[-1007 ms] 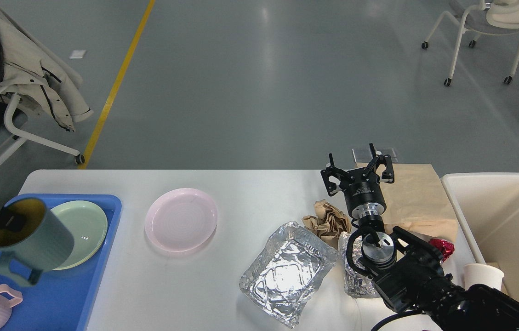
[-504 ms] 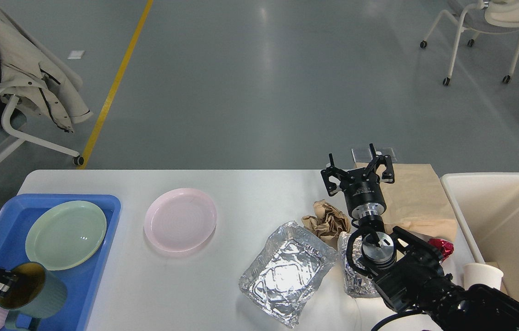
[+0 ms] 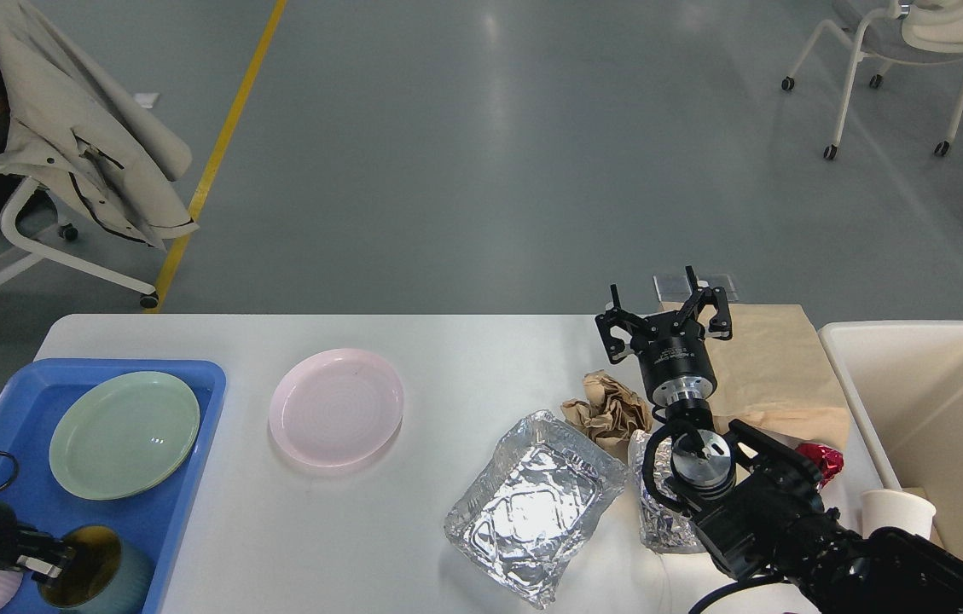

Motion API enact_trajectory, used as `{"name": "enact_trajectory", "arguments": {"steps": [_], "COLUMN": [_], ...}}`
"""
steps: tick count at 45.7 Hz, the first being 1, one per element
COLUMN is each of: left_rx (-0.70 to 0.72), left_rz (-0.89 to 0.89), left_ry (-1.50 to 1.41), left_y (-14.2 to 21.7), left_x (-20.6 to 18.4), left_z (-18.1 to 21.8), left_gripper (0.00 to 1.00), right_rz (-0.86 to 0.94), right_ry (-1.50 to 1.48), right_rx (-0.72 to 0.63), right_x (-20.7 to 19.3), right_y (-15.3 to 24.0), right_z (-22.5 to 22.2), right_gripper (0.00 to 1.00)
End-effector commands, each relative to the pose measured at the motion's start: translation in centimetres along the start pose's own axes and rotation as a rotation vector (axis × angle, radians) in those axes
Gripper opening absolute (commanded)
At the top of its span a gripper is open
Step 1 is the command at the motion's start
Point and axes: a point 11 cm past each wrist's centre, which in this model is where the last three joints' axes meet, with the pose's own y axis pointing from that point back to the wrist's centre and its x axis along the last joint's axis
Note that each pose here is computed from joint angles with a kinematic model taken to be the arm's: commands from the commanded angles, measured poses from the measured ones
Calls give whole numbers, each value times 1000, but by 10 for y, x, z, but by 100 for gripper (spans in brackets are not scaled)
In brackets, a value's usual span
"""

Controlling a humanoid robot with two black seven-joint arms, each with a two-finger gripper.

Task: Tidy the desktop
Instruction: 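Lift the dark green mug and set it on the blue tray, then reach the left gripper to the pink plate rim and grasp it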

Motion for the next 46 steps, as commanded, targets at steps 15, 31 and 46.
{"name": "enact_trajectory", "arguments": {"steps": [15, 31, 46], "left_rx": [-86, -124, -128], "left_rz": [84, 527, 347], "left_ry": [119, -3, -22], "left_y": [93, 361, 227], "left_x": [61, 256, 284], "left_z": [-24, 37, 61], "left_gripper": [99, 99, 98], "right_rz": [0, 0, -1], "right_ry": [1, 0, 2], "right_rx": [-1, 0, -1], "right_x": [0, 0, 0], "right_y": [0, 0, 0], "right_z": [0, 0, 0], "right_gripper": [100, 100, 100]}}
